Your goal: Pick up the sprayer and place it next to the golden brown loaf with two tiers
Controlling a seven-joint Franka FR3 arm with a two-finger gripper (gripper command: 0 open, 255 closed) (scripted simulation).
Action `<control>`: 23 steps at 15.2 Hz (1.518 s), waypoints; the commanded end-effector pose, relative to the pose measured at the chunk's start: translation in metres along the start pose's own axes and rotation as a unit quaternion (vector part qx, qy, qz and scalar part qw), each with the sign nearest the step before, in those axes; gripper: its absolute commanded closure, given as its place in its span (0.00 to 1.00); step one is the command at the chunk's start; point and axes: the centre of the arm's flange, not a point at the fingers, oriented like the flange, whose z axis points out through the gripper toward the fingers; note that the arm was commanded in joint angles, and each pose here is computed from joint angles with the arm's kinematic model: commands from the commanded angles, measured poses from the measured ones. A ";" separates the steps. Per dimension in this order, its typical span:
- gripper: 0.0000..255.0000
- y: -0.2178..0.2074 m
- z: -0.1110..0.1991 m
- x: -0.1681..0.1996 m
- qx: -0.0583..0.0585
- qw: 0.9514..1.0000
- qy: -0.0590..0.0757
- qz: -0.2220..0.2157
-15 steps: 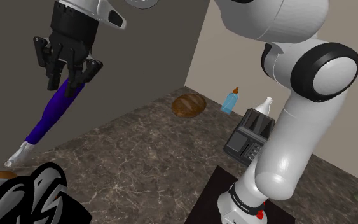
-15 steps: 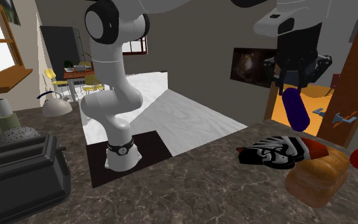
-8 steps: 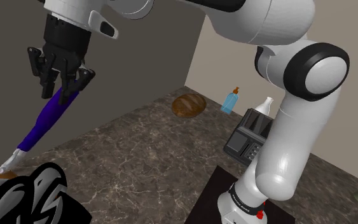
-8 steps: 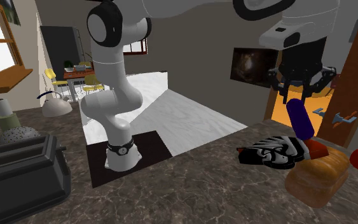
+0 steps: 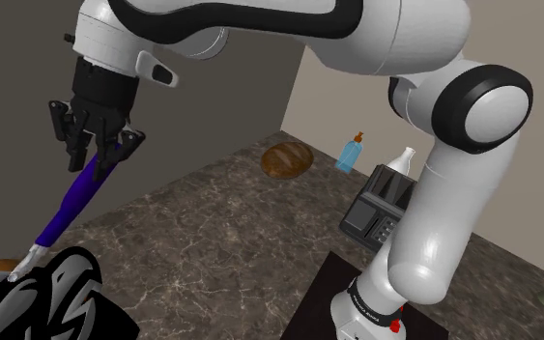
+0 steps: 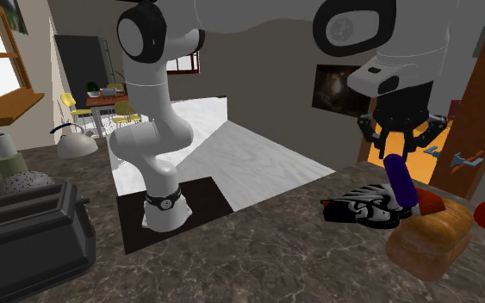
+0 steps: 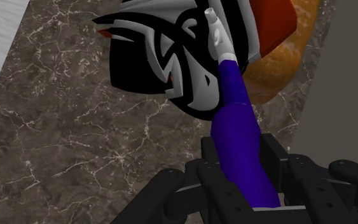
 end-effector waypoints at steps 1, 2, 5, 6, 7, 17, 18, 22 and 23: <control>1.00 0.002 0.009 0.004 0.000 1.000 0.000 0.000; 1.00 0.002 0.014 0.006 0.000 1.000 0.000 0.000; 1.00 0.004 0.029 0.011 0.000 1.000 0.000 0.000; 1.00 0.004 0.034 0.013 0.000 1.000 0.000 0.000; 1.00 0.005 0.039 0.015 0.000 1.000 0.000 0.000; 1.00 0.010 0.088 0.032 0.000 1.000 0.000 0.000; 1.00 0.011 0.093 0.034 0.000 1.000 0.000 0.000; 1.00 0.013 0.113 0.041 0.000 1.000 0.000 0.000; 1.00 0.014 0.118 0.043 0.000 1.000 0.000 0.000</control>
